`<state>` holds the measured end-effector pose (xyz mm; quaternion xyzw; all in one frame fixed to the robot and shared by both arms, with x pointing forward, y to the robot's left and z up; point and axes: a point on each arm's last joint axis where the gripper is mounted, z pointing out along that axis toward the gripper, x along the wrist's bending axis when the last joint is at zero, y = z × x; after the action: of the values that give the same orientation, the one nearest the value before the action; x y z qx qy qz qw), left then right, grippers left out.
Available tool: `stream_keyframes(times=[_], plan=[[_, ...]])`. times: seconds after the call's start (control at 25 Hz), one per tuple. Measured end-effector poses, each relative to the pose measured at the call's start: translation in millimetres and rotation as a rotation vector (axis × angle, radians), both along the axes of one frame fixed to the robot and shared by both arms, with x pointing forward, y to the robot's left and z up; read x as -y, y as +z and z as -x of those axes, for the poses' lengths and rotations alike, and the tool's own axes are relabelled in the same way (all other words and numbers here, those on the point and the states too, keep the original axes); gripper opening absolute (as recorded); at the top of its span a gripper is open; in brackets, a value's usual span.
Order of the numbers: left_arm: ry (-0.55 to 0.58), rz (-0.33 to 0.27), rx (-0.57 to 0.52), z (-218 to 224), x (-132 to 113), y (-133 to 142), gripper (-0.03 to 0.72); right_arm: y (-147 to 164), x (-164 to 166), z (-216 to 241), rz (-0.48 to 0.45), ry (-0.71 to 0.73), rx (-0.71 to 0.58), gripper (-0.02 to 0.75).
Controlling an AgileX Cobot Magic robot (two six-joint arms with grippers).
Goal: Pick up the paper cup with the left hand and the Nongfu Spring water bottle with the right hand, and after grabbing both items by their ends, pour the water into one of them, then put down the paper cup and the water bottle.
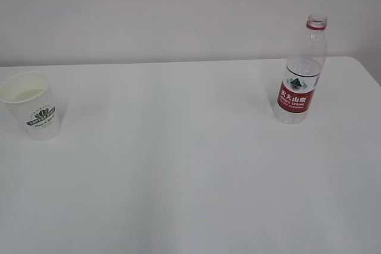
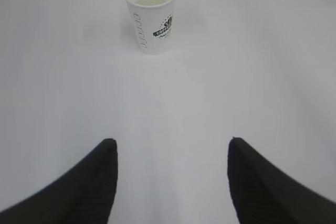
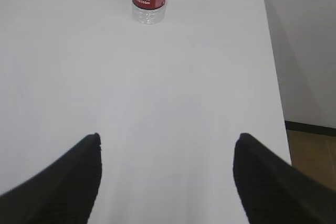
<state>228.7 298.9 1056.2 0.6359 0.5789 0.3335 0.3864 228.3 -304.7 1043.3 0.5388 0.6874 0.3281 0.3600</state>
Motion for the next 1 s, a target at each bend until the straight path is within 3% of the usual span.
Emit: stream_keyframes(times=[1.0], plan=[[0.000,0.000,0.002,-0.1,0.0,0.2,0.470,0.4,0.1,-0.3,-0.004,-0.004,0.005,0.592]])
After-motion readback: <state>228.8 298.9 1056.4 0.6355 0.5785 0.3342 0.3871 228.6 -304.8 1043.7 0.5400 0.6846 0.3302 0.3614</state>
